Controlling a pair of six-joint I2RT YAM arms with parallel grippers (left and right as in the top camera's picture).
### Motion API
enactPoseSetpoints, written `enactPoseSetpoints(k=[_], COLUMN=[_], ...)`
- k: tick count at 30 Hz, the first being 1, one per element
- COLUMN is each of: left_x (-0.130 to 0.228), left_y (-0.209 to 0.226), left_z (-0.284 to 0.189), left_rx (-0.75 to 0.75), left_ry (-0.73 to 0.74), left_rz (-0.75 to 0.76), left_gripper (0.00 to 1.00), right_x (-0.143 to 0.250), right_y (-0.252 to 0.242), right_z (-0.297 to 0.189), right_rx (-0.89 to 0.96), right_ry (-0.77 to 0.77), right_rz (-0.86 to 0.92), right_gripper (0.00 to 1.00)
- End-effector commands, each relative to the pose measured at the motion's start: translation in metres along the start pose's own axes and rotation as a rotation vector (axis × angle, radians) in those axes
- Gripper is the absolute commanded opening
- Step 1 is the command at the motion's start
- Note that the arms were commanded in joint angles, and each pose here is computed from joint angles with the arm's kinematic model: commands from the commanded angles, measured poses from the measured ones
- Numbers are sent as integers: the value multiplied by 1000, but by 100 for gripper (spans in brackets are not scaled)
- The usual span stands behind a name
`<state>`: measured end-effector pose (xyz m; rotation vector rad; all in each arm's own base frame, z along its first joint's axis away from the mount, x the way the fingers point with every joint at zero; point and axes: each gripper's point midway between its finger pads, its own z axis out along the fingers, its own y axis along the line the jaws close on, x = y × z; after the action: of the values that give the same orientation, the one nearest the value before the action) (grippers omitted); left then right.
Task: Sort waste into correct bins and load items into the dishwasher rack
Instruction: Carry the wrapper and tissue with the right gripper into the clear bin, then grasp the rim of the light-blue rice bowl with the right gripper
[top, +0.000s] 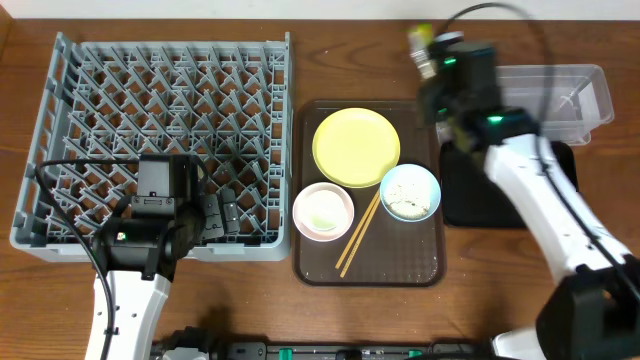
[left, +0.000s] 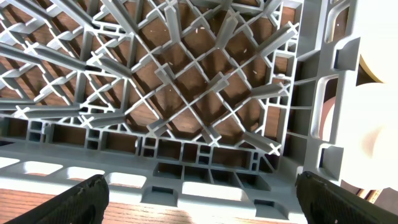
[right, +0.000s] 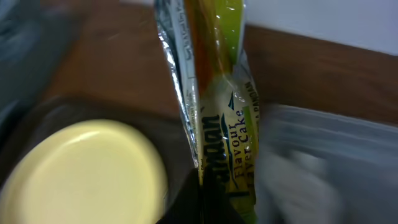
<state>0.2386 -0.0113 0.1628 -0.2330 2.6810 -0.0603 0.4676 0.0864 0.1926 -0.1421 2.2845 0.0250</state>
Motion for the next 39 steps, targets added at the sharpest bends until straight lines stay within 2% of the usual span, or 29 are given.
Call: enactPoseSetpoints(k=[1,7,11,13,15,16,17,24,29,33,39], left_x=[-5,-5,-5,-5,-5,-5,-5,-5,-5,-7,-7], left_y=[-4,-4,-4,-4,-4,-4,-4,-4,-4,-4,-4], left_z=[-6,-6,-6,-6,-6,-6,-6,-6,-6,-6,-6], left_rx=[16,16,16,16,16,16,16,16,16,17,18], left_ry=[-17,-17,-17,-17,-17,-17,-17,-17,-17,-23,-24], left_rz=[-10,-10,-10,-10,-10,-10,-10,-10,-10,-10,-10], left_gripper=[98,98,98,98,98,98,98,98,98,98,98], right_x=[6,28,36,38,39,39,38,45,64,89,135], right_y=[-61,-112,-120,-119,-119,-119,-119,-76,-22,17,76], right_z=[4,12,17,17,17,17,17,6,-28,-52,-68], right_rx=[198,287,299,301,301,300,300,49,-211,-298,-376], right_ry=[4,47,67,76,78,78,79,173,287,400,566], right_rz=[217,442,470,468,468,468,467,329,207,98,-40], right_gripper=[1,3,24,38,60,67,68,74,72,72,59])
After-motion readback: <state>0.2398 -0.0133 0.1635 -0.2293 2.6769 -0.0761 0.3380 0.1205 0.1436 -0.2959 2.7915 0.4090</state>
